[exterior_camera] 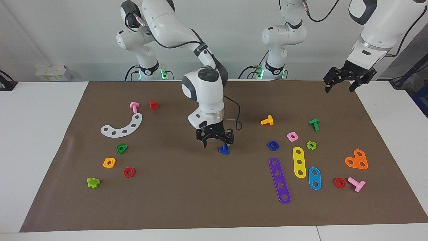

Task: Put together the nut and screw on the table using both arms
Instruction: 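Set the blue nut down, open and withdraw the right gripper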

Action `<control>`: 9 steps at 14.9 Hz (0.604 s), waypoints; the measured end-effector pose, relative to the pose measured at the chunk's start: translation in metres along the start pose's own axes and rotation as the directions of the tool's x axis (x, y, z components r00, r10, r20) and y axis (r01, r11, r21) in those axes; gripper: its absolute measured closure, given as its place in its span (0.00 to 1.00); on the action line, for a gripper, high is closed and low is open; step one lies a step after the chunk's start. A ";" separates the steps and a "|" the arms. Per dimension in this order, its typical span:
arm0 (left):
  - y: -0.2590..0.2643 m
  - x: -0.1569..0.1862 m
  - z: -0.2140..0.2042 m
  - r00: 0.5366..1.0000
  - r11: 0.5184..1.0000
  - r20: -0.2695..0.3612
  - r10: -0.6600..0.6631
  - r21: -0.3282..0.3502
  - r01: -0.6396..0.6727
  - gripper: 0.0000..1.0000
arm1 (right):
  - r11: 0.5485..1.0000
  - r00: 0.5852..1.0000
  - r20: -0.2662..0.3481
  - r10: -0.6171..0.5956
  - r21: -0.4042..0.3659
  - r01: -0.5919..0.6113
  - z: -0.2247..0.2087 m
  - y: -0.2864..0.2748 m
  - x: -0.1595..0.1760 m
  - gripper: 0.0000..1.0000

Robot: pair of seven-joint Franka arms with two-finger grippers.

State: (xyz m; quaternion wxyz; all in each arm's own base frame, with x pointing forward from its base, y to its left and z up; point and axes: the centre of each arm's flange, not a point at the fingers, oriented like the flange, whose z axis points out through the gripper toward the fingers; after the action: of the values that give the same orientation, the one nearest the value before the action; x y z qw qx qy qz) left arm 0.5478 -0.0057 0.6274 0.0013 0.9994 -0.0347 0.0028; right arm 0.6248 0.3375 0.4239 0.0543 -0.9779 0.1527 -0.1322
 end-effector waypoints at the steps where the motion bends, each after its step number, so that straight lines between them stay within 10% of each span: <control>1: 0.001 0.000 0.000 1.000 1.000 0.000 0.002 0.000 -0.002 0.00 | 1.000 1.000 -0.003 0.024 -0.009 -0.024 -0.023 0.019 0.018 0.00; 9: 0.003 -0.003 0.008 1.000 1.000 0.011 0.005 0.000 -0.005 0.00 | 0.993 0.987 0.157 -0.032 -0.106 0.049 -0.143 0.184 0.089 0.00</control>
State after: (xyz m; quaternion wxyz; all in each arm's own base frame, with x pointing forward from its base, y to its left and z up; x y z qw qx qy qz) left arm 0.5448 -0.0086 0.6197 0.0011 0.9993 -0.0372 -0.0026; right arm 0.6150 0.1264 0.5556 0.0097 -0.9896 0.1352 -0.0482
